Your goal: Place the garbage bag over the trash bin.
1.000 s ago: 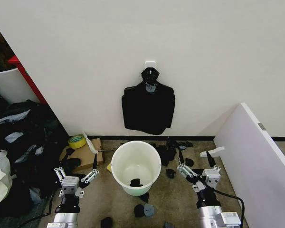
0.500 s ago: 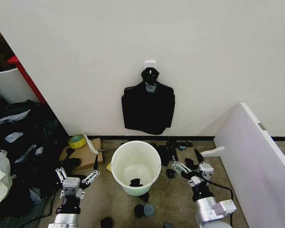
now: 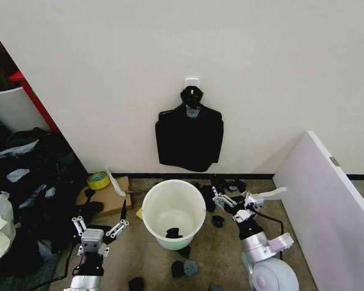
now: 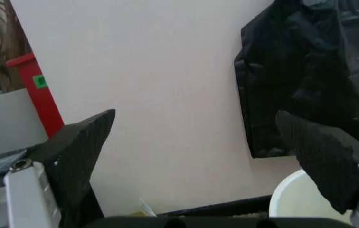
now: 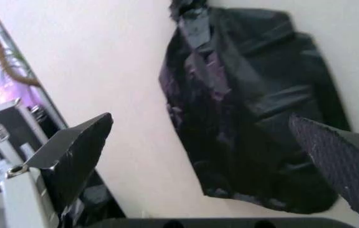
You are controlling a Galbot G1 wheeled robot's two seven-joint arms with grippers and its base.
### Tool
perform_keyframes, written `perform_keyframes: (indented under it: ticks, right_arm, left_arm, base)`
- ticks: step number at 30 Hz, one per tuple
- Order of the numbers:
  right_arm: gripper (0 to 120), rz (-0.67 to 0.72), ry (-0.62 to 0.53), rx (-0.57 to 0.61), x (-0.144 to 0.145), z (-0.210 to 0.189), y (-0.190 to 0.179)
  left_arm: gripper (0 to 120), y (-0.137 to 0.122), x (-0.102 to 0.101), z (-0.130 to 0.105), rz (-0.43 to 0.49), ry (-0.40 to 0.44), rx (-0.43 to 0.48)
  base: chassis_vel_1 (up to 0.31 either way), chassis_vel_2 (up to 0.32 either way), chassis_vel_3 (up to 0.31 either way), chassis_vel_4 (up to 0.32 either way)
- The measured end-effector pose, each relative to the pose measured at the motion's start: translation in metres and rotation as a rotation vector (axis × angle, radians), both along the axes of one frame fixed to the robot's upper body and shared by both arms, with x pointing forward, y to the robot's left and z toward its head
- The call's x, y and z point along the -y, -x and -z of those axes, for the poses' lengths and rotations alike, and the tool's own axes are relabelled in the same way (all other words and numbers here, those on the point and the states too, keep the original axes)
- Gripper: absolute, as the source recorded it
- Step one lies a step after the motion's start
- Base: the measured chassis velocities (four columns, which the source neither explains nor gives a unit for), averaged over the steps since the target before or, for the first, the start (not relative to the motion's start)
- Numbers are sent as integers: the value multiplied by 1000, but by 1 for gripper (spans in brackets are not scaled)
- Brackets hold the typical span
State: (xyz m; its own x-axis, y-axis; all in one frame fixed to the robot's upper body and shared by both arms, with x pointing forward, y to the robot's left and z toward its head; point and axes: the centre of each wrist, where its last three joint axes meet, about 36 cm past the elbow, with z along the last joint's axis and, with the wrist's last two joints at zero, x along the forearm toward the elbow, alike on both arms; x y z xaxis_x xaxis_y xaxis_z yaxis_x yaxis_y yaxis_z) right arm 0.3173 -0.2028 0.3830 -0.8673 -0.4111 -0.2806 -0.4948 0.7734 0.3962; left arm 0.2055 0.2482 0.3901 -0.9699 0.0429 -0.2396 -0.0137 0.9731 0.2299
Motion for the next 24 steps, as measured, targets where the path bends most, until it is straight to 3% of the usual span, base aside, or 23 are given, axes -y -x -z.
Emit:
perform_keyframes:
  ticks: [24]
  right_arm:
    - [100, -156, 107, 108, -16, -39, -112]
  left_arm:
    - [100, 3, 4, 4, -76, 4, 11]
  base:
    - [0, 0, 0, 0]
